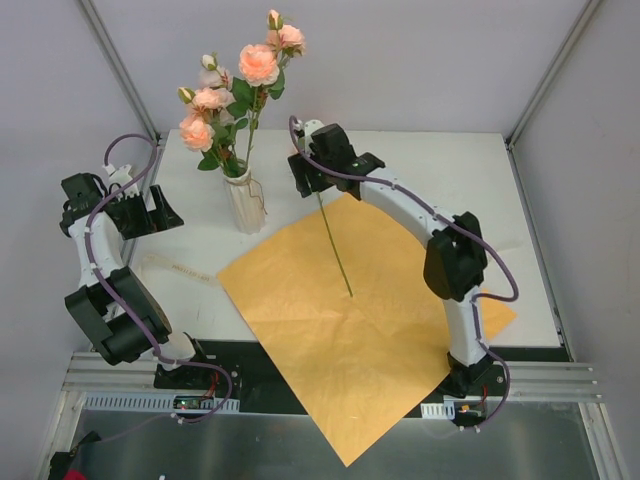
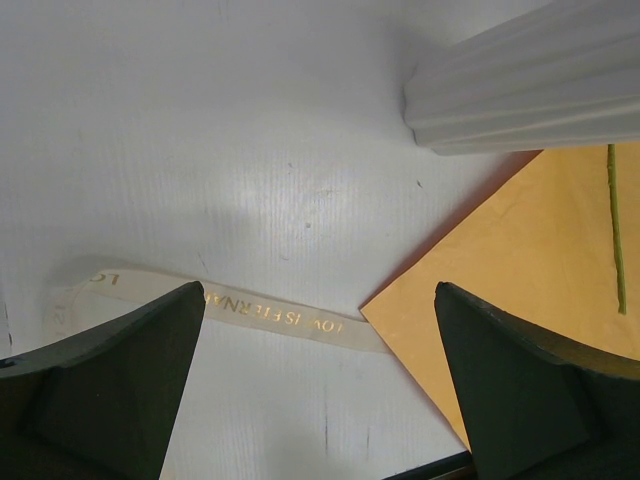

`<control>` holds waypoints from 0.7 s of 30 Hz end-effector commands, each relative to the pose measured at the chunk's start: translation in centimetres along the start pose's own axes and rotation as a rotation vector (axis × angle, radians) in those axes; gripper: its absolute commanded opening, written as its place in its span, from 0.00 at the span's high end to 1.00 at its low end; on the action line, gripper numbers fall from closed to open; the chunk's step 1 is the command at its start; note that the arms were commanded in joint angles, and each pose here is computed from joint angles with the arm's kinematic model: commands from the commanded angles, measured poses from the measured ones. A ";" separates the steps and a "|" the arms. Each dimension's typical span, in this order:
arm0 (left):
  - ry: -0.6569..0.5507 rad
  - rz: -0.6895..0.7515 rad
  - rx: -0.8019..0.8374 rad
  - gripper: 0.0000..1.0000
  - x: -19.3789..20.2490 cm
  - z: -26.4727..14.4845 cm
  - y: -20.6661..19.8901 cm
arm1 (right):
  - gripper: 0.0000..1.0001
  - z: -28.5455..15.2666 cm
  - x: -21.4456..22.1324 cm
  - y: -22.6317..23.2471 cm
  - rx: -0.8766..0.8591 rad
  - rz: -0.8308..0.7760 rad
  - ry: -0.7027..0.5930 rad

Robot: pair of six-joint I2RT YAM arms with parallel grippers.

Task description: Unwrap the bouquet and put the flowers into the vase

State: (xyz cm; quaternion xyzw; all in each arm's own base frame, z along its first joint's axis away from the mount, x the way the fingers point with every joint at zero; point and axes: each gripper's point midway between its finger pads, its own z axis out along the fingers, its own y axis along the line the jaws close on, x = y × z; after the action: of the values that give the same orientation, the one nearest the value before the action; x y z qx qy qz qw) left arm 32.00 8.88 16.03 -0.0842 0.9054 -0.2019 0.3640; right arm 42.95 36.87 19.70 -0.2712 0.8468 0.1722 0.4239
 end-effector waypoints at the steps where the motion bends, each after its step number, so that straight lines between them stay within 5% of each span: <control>1: -0.011 0.025 0.003 0.01 -1.0 -0.5 -0.3 | 0.29 3.4 2.7 -2.5 0.098 -0.047 0.127; 21: 0.019 0.044 0.000 0.01 -0.6 -0.3 0.2 | 0.51 9.9 9.8 -6.6 0.203 -0.052 0.304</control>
State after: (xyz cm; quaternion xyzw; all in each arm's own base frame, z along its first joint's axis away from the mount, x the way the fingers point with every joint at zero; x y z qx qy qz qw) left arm 31.96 9.00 15.86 -0.0753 0.9095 -0.2019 0.3556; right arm 47.87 33.30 5.00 -0.2735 0.9080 0.0294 0.3159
